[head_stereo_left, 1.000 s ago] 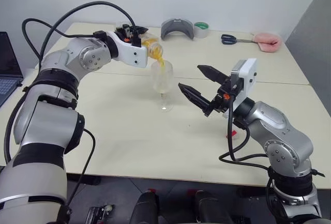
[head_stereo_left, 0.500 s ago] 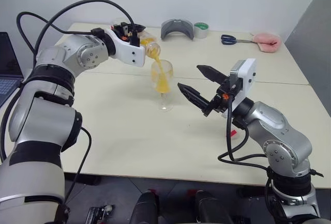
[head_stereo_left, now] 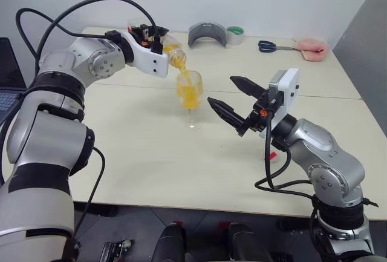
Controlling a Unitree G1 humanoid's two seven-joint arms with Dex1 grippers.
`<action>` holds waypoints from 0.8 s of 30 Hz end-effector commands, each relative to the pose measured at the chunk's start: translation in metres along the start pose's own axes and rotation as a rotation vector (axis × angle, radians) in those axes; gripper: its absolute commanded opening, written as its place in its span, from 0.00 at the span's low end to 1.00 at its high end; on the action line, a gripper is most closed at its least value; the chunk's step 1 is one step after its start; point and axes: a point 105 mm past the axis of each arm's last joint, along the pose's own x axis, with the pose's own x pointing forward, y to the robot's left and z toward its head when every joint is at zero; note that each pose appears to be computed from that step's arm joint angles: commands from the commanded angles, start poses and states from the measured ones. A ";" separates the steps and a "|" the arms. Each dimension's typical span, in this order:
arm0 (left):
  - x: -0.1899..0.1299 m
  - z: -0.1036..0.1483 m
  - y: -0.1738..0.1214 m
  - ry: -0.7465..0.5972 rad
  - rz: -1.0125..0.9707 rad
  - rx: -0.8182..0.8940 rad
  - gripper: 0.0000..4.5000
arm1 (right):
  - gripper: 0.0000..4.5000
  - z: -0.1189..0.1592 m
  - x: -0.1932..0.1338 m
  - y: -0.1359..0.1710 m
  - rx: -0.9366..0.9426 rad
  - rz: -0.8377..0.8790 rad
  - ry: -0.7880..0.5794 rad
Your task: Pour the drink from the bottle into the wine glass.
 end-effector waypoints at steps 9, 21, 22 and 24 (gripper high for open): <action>-0.004 -0.005 0.028 0.016 0.080 0.041 0.36 | 1.00 0.010 -0.001 0.003 -0.040 0.017 -0.028; -0.003 -0.003 0.027 0.008 0.073 0.059 0.36 | 1.00 0.011 -0.001 0.005 -0.047 0.025 -0.027; -0.003 -0.003 0.027 0.007 0.073 0.059 0.36 | 1.00 0.011 -0.001 0.006 -0.046 0.025 -0.028; -0.003 -0.003 0.028 0.006 0.074 0.057 0.36 | 1.00 0.011 -0.001 0.006 -0.046 0.025 -0.029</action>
